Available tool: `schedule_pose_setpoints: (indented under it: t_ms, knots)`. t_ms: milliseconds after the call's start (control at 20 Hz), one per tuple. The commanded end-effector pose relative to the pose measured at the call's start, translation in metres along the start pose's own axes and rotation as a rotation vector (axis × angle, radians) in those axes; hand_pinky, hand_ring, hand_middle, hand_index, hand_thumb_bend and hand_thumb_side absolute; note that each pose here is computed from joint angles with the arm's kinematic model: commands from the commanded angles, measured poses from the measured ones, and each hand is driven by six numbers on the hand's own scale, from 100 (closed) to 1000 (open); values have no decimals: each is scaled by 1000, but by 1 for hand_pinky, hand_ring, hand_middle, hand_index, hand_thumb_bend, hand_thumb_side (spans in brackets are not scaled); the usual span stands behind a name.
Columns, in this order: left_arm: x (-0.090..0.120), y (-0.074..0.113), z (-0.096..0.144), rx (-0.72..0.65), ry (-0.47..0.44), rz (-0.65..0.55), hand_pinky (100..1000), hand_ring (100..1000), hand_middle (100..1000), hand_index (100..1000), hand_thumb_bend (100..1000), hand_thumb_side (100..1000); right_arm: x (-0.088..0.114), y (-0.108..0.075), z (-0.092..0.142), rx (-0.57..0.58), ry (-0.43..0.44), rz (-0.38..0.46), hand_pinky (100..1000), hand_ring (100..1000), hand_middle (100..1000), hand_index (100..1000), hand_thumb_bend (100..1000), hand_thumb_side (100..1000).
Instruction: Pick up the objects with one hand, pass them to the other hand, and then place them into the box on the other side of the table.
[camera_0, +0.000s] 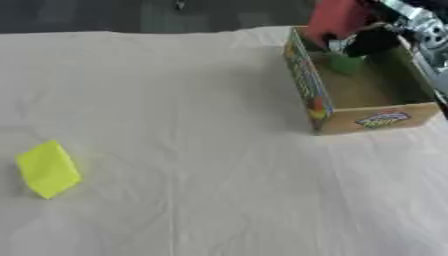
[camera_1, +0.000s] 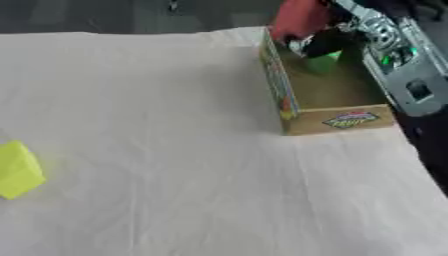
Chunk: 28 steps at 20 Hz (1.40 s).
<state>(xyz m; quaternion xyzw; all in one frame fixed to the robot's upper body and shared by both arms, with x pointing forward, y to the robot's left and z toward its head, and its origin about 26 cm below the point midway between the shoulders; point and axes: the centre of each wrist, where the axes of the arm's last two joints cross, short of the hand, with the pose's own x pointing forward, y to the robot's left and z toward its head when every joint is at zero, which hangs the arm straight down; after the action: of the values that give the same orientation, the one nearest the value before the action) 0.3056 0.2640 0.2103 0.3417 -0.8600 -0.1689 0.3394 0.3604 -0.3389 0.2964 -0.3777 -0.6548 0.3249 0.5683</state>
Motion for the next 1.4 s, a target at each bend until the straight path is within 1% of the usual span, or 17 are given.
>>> schedule_pose_setpoints:
  t_ms: [50, 250, 350, 450, 500, 550, 650, 750, 800, 950, 1000, 1050, 1100, 1150, 1300, 1400]
  knots:
    - [4, 14, -6, 41, -29, -27, 660, 618, 631, 792, 424, 135, -16, -16, -2, -53, 57, 39, 853, 769, 603, 713, 277, 178]
    - [4, 18, -7, 63, -26, -30, 661, 618, 631, 792, 427, 146, -34, -12, -5, -52, 109, 49, 853, 782, 622, 729, 301, 191]
    - [3, 20, -7, 78, -20, -33, 661, 618, 631, 792, 425, 147, -41, -11, -5, -50, 128, 62, 854, 796, 642, 744, 329, 201]
    - [2, 21, -7, 92, -16, -37, 660, 618, 631, 792, 425, 146, -46, -11, -4, -49, 140, 73, 855, 816, 672, 770, 381, 212]
    - [2, 22, -7, 99, -15, -38, 660, 619, 632, 793, 428, 147, -48, -11, -4, -51, 144, 79, 858, 837, 704, 798, 433, 222]
    - [1, 23, -7, 104, -14, -39, 660, 619, 632, 793, 429, 147, -50, -11, -3, -54, 150, 87, 858, 839, 707, 800, 437, 223]
    - [1, 24, -7, 113, -12, -44, 661, 619, 632, 793, 431, 148, -55, -12, -2, -65, 168, 104, 864, 865, 740, 830, 483, 230]
    - [0, 25, -7, 122, -9, -48, 661, 619, 631, 792, 431, 151, -59, -12, -2, -73, 185, 123, 885, 911, 789, 879, 551, 253]
    - [-1, 26, -7, 127, -7, -49, 661, 618, 631, 792, 432, 154, -60, -12, -1, -74, 187, 132, 902, 939, 816, 901, 605, 285]
    - [-1, 26, -7, 136, -1, -50, 660, 619, 631, 792, 426, 159, -62, -14, 0, -99, 181, 171, 910, 960, 832, 916, 635, 298]
    - [-2, 27, -7, 137, 0, -51, 660, 619, 631, 792, 411, 161, -63, -15, 0, -110, 181, 182, 914, 970, 842, 919, 565, 268]
    - [-2, 27, -6, 138, 1, -52, 660, 619, 631, 792, 417, 158, -64, -16, 1, -123, 182, 192, 915, 973, 843, 919, 561, 238]
    - [-2, 27, -6, 138, 2, -54, 660, 619, 631, 792, 414, 159, -64, -17, 1, -137, 186, 199, 915, 972, 842, 917, 525, 207]
    - [-2, 27, -6, 140, 3, -55, 660, 619, 631, 792, 413, 159, -65, -17, 1, -149, 191, 202, 917, 976, 845, 916, 457, 129]
    - [-2, 27, -6, 142, 5, -57, 660, 619, 631, 792, 413, 160, -66, -19, 2, -175, 204, 192, 914, 970, 838, 914, 453, 127]
    - [-2, 28, -6, 142, 6, -60, 661, 619, 632, 793, 415, 164, -64, -21, 3, -200, 199, 161, 913, 965, 831, 917, 454, 138]
